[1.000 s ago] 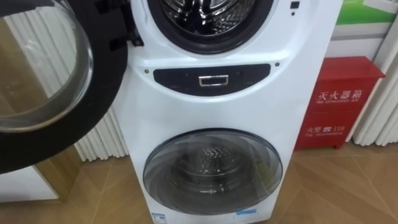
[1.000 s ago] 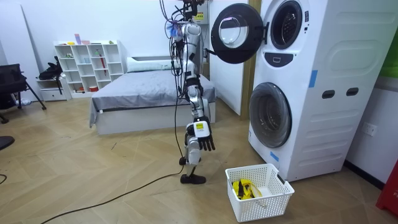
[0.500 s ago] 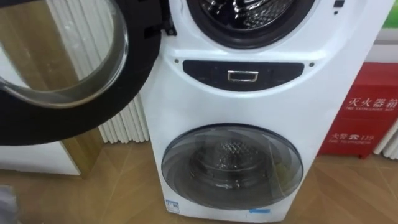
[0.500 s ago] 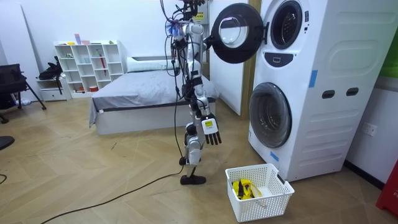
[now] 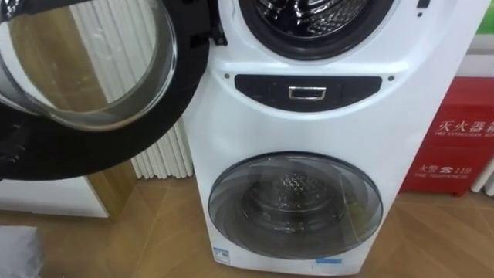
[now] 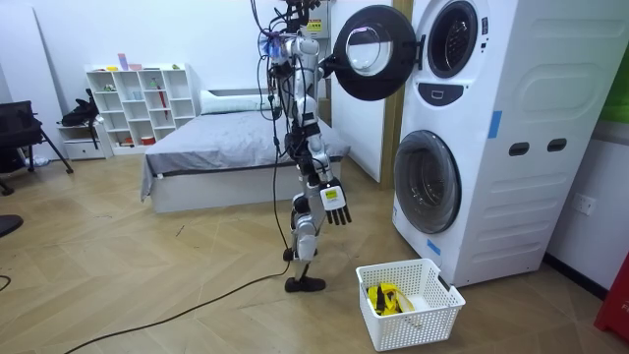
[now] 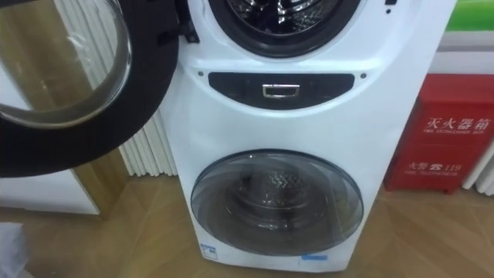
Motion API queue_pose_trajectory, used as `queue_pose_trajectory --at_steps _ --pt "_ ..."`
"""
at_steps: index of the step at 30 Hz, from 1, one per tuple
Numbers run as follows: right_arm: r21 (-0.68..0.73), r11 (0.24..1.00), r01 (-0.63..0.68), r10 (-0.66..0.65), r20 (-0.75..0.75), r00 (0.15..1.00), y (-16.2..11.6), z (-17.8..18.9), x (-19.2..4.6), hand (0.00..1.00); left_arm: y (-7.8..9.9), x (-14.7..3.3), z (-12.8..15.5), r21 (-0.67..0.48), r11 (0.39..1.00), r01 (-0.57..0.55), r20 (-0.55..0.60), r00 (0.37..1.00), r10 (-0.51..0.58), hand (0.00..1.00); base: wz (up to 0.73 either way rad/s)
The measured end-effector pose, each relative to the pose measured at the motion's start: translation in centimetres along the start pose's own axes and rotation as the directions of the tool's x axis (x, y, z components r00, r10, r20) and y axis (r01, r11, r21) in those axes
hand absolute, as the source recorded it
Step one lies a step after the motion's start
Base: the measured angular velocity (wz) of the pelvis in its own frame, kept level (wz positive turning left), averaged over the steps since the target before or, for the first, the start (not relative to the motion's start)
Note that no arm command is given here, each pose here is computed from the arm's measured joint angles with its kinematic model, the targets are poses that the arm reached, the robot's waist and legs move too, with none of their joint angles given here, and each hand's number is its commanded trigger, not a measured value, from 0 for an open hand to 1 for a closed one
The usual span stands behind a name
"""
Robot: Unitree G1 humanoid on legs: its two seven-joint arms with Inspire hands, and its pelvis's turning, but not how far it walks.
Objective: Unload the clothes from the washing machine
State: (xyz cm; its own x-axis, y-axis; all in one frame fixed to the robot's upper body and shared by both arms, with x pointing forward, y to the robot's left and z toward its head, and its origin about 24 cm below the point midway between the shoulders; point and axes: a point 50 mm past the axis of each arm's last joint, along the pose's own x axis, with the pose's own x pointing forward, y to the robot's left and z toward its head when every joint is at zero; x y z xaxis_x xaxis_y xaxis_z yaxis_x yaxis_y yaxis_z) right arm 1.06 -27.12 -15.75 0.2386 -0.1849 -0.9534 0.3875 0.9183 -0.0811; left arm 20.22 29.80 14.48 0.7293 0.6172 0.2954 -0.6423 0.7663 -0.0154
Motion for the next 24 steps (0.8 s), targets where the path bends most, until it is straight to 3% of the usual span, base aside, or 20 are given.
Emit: queue_pose_trajectory --at_steps 13,24 --pt "0.013 0.999 -0.040 0.040 0.025 0.999 1.1 1.1 0.4 0.00 -0.2 -0.8 -0.8 -0.058 0.998 0.018 -0.028 0.999 -0.019 0.00 0.01" --pt "-0.040 0.998 -0.042 0.042 0.008 0.999 1.9 1.1 0.5 0.00 -0.1 -1.9 -1.2 -0.006 0.997 0.081 -0.018 0.997 -0.081 0.00 0.00"
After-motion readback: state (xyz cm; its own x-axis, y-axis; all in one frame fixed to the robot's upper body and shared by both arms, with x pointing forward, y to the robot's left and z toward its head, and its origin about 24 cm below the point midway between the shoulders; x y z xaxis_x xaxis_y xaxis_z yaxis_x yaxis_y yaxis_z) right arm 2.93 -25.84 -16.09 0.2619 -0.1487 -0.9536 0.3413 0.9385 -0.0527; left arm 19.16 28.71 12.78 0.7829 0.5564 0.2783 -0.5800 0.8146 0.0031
